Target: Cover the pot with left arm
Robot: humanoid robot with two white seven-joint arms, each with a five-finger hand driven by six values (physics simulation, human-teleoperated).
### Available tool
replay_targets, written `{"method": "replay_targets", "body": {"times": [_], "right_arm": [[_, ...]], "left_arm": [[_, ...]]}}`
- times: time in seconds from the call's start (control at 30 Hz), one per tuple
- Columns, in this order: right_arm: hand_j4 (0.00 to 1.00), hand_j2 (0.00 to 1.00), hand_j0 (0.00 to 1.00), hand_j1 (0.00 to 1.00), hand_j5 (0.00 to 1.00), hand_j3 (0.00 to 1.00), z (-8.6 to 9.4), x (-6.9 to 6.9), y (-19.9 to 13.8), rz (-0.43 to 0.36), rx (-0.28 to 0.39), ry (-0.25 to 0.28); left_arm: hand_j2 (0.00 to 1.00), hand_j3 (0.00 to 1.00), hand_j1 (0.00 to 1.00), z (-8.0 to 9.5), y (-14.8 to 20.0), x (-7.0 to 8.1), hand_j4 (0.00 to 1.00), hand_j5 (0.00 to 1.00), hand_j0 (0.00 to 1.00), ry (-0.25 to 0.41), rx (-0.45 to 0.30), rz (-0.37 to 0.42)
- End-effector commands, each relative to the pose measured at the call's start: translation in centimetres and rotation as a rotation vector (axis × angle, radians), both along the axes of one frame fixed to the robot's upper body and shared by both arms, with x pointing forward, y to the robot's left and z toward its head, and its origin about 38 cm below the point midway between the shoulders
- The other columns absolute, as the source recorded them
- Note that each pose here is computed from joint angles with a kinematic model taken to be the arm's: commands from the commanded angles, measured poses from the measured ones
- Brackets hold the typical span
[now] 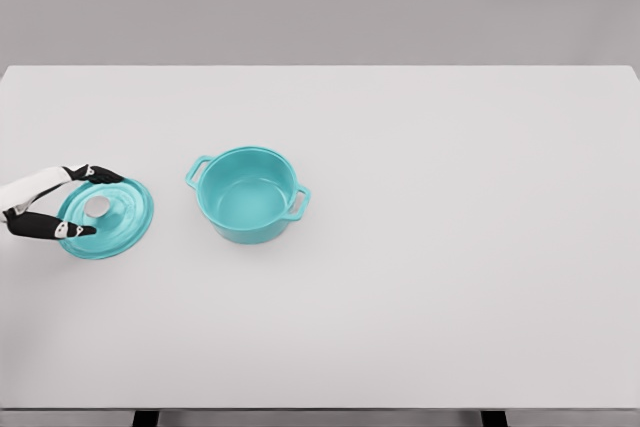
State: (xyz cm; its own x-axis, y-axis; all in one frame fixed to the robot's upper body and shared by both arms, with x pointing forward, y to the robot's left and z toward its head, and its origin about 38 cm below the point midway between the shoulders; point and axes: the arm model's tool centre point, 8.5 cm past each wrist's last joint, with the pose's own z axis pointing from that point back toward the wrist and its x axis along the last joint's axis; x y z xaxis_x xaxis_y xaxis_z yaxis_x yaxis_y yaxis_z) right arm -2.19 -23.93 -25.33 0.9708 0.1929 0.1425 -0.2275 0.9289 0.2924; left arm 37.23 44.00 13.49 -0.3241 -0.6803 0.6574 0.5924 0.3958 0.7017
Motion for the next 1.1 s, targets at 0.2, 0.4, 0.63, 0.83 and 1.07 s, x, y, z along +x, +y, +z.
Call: {"method": "replay_targets", "body": {"times": [0.2,0.4,0.63,0.83,1.07], "right_arm": [[1.00,1.00,1.00,1.00,1.00,1.00,0.00,0.00,0.00,0.001,0.000,0.000],[1.00,1.00,1.00,1.00,1.00,1.00,0.00,0.00,0.00,0.001,0.000,0.000],[1.00,1.00,1.00,1.00,1.00,1.00,0.00,0.00,0.00,0.001,0.000,0.000],[1.00,1.00,1.00,1.00,1.00,1.00,0.00,0.00,0.00,0.001,0.000,0.000],[1.00,1.00,1.00,1.00,1.00,1.00,0.00,0.00,0.00,0.001,0.000,0.000]], "left_arm": [[0.75,0.75,0.75,0.01,0.09,-0.01,0.75,0.75,0.75,0.001,-0.005,0.006],[0.75,0.75,0.75,-0.03,0.05,-0.05,0.75,0.75,0.75,0.002,-0.006,0.004],[0.75,0.75,0.75,-0.07,0.05,-0.03,0.75,0.75,0.75,0.002,-0.007,0.006],[0.75,0.75,0.75,-0.12,0.04,-0.02,0.75,0.75,0.75,0.001,-0.007,0.007],[0.75,0.75,0.75,-0.41,0.12,-0.22,0.75,0.75,0.75,0.008,-0.007,0.010]]}}
